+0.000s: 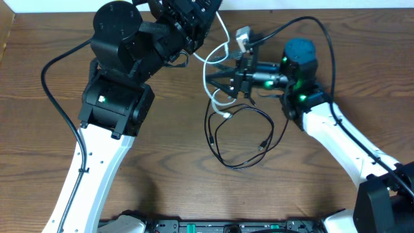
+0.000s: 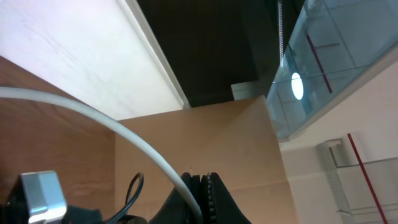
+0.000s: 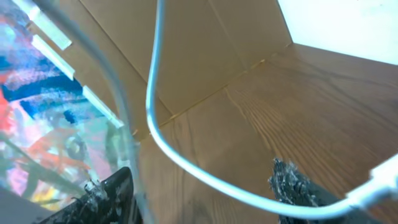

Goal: Untangle cables

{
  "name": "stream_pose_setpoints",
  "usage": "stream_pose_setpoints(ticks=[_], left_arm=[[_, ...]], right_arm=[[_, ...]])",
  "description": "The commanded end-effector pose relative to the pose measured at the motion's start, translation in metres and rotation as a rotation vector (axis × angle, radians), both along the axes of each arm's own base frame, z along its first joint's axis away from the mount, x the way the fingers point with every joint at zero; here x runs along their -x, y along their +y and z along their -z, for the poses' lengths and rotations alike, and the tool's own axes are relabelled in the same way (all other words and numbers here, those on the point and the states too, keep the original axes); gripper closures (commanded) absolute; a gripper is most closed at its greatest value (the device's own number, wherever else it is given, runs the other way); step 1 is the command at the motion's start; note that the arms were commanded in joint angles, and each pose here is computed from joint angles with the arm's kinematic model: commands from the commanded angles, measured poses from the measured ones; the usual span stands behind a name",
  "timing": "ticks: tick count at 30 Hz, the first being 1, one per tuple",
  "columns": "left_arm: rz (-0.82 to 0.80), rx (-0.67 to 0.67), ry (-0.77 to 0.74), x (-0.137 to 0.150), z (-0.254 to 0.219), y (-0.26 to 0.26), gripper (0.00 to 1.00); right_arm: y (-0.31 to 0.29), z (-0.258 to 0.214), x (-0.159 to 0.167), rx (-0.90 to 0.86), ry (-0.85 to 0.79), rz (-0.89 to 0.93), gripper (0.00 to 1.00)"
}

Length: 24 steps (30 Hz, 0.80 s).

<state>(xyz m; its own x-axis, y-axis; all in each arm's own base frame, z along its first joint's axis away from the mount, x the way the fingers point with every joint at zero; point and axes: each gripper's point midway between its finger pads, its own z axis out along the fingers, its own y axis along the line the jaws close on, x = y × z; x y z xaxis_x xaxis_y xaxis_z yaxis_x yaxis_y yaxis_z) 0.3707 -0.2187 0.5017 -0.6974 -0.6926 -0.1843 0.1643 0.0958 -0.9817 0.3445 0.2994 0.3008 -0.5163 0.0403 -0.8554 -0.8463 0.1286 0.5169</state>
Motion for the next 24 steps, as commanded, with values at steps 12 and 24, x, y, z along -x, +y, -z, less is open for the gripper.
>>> stream_pose_setpoints(ticks=[12, 24], left_arm=[[-0.008, 0.015, -0.016, 0.003, -0.01, 0.002, 0.93], [-0.008, 0.015, -0.016, 0.003, -0.009, 0.002, 0.93]], right_arm=[[0.026, -0.01, 0.008, -0.022, -0.009, 0.03, 0.38], [0.039, -0.011, -0.007, -0.031, 0.017, 0.185, 0.78]])
